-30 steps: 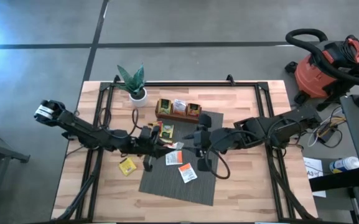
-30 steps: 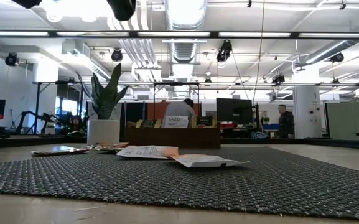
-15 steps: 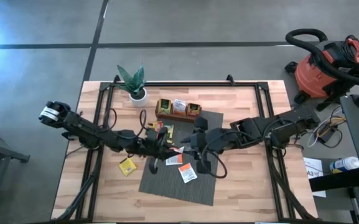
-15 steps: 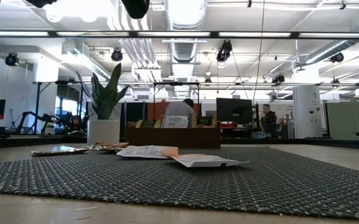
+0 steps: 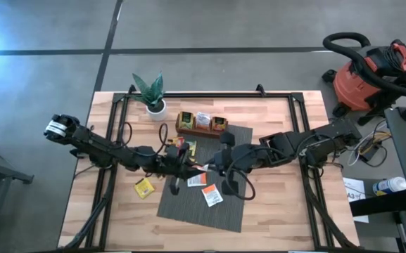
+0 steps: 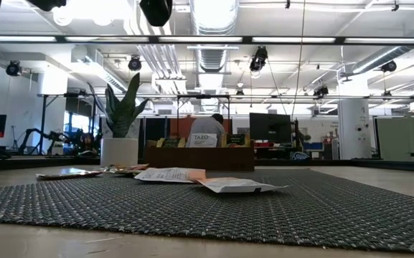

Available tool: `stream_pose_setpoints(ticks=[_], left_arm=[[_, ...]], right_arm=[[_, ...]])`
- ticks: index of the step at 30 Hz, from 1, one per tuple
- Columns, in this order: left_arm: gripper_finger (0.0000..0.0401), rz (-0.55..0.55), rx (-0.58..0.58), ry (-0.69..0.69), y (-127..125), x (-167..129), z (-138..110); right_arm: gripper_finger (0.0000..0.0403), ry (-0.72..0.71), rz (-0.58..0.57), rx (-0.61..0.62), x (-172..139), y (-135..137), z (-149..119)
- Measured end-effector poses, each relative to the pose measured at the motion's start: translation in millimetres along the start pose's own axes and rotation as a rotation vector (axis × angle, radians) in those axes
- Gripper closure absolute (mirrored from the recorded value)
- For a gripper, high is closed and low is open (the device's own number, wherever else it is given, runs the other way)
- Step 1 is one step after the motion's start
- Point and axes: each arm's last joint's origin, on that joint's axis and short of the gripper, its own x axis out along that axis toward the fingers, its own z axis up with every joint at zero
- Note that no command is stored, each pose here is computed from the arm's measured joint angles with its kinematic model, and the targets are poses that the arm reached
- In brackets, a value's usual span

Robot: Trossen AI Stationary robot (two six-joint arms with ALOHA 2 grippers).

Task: Pick & Place Tea
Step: Put the left white tea bag into the middle compartment of the wooden organizer

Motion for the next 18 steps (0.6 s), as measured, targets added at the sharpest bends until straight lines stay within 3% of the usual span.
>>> stream_pose_setpoints(ticks=[4, 13, 18], left_arm=[[0.0372, 0.092, -0.012, 0.007, 4, 0, -3], [0.0302, 0.237, -0.086, 0.139, 13, -3, -19], [0.0279, 0.351, -0.107, 0.273, 18, -10, -34]], right_arm=[[0.0391, 0.015, -0.007, 0.003, 1, -3, -1], [0.0394, 0.058, -0.070, 0.013, 3, -14, -5], [0.0394, 0.118, -0.120, 0.042, 11, -39, -9]])
